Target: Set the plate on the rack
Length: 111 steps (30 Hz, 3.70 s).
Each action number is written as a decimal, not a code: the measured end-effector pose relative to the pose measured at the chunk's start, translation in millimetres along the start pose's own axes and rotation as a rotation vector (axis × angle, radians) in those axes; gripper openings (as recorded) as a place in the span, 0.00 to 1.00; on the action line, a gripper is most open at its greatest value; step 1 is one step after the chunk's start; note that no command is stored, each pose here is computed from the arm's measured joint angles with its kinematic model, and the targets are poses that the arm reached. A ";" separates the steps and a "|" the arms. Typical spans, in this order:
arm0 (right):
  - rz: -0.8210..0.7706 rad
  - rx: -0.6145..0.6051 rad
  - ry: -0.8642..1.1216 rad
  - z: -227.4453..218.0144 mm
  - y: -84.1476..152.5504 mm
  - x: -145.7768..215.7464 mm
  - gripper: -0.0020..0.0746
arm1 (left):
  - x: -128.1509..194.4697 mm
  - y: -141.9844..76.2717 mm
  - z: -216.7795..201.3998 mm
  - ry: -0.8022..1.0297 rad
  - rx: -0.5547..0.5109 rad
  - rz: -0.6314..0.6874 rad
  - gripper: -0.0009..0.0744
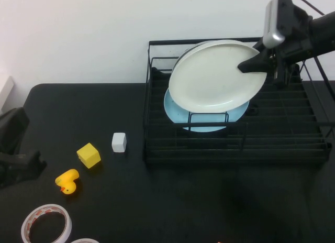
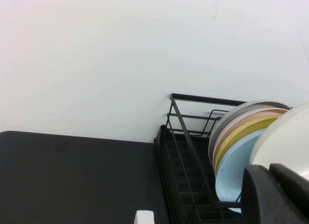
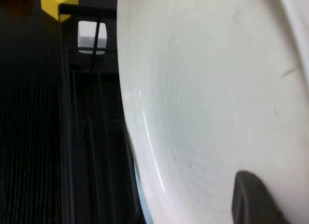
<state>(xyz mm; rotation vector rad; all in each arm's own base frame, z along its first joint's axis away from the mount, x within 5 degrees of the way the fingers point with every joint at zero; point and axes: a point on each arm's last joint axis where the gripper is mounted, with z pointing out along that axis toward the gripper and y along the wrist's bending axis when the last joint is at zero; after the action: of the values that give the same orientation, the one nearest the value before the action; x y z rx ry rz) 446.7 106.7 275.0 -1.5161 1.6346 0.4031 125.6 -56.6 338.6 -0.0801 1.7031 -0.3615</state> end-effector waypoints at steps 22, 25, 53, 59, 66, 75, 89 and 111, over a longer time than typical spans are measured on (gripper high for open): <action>0.028 -0.005 0.097 14.0 6.7 -2.9 0.19 | 0.0 0.0 0.0 0.000 0.000 0.024 0.01; 0.042 -0.005 0.099 14.0 6.7 -2.7 0.19 | 0.0 0.0 0.0 0.000 0.000 0.024 0.01; 0.277 0.166 -0.041 -128.7 51.7 -125.2 0.04 | -0.2 1.6 0.0 -0.002 -0.017 0.024 0.01; 0.264 0.176 -0.217 -174.9 107.6 -154.1 0.03 | -0.2 1.6 0.0 -0.002 -0.017 0.024 0.01; 0.237 0.362 -0.329 -220.7 188.7 -149.0 0.03 | -0.2 1.6 0.0 -0.002 -0.017 0.024 0.01; 0.181 0.490 -0.371 -244.8 278.3 -118.0 0.03 | -0.2 1.6 0.0 -0.002 -0.017 0.026 0.01; 0.261 0.542 -0.252 -228.6 339.1 -56.0 0.03 | -0.2 1.6 0.0 -0.002 -0.017 0.026 0.01; 0.656 0.986 -0.175 -161.9 368.2 89.4 0.03 | -0.2 1.6 0.0 -0.002 -0.017 0.025 0.01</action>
<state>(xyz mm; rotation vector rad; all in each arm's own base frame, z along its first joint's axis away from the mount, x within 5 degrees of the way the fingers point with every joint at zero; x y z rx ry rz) 55.1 9.5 191.5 -0.2026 1.7519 0.0253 125.9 -55.1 338.3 -0.0715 1.7039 -0.3278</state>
